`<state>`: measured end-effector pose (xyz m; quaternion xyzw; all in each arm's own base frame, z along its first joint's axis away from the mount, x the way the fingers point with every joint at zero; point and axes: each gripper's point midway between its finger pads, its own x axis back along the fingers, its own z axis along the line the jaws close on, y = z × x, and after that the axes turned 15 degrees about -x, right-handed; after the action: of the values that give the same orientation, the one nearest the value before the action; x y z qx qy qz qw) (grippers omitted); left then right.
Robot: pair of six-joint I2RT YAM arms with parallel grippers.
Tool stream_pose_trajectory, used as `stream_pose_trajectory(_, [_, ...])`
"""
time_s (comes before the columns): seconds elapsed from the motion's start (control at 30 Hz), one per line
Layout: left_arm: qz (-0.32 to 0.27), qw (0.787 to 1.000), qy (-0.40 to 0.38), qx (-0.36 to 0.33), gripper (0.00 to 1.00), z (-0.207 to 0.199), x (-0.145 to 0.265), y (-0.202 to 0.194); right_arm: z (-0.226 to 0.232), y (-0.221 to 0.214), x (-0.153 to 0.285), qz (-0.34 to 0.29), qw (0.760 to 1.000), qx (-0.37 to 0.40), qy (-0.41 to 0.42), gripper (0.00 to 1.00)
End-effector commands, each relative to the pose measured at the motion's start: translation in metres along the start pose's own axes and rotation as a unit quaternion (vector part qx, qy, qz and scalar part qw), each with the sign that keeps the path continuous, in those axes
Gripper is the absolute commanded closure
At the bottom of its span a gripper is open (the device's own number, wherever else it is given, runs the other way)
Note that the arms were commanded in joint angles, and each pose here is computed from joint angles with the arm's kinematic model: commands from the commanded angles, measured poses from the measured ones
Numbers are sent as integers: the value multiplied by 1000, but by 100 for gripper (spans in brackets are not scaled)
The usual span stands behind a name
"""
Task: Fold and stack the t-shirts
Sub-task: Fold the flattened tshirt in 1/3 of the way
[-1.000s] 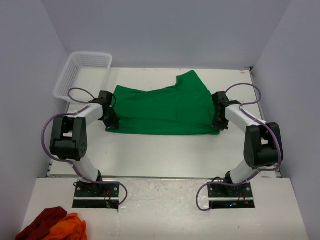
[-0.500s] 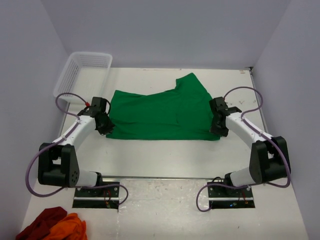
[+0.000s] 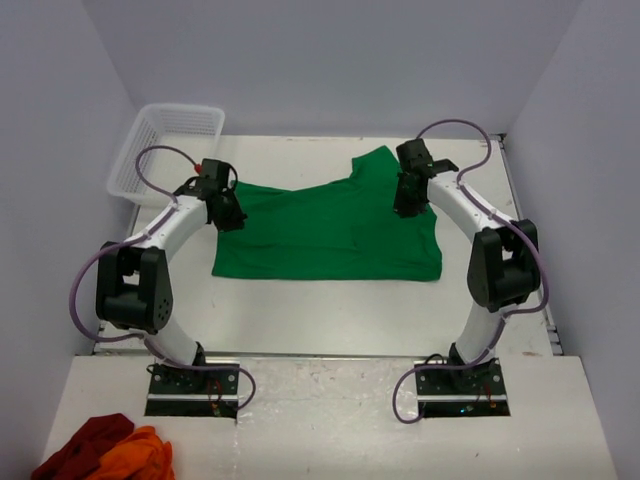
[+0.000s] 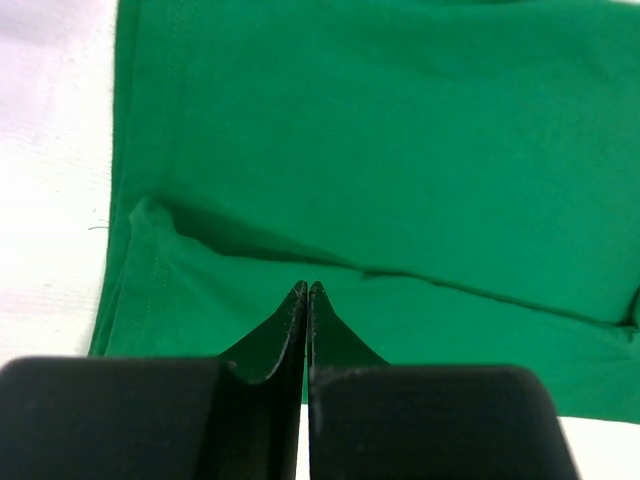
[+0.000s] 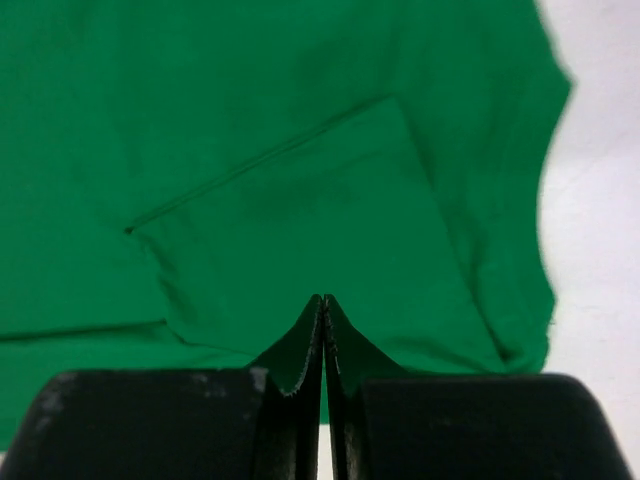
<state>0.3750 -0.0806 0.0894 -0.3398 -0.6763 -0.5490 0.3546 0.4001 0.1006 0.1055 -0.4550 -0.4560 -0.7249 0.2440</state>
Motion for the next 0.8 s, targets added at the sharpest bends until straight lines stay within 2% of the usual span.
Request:
stream_pose_trajectory(0.0, [-13,999,-25,-22,100,-11,1,9,37,-18,7,44,996,21,78,100])
stream_pose_trajectory(0.13, [-4,999,-28,-34,100,-10,0,-12,62,-53,4,76,988,41,129,100])
stream_pose_trajectory(0.27, [0,998,-29,-47,100,-12,1,-30,71,-81,-10,111,983,52,138,100])
stream_pose_trajectory(0.47, [37,998,-14,-57,100,-6,-14,-55,79,-118,-31,142,980,68,122,100])
stream_pose_trajectory(0.77, [80,996,18,-47,100,6,-36,-76,77,-141,-46,153,980,83,97,100])
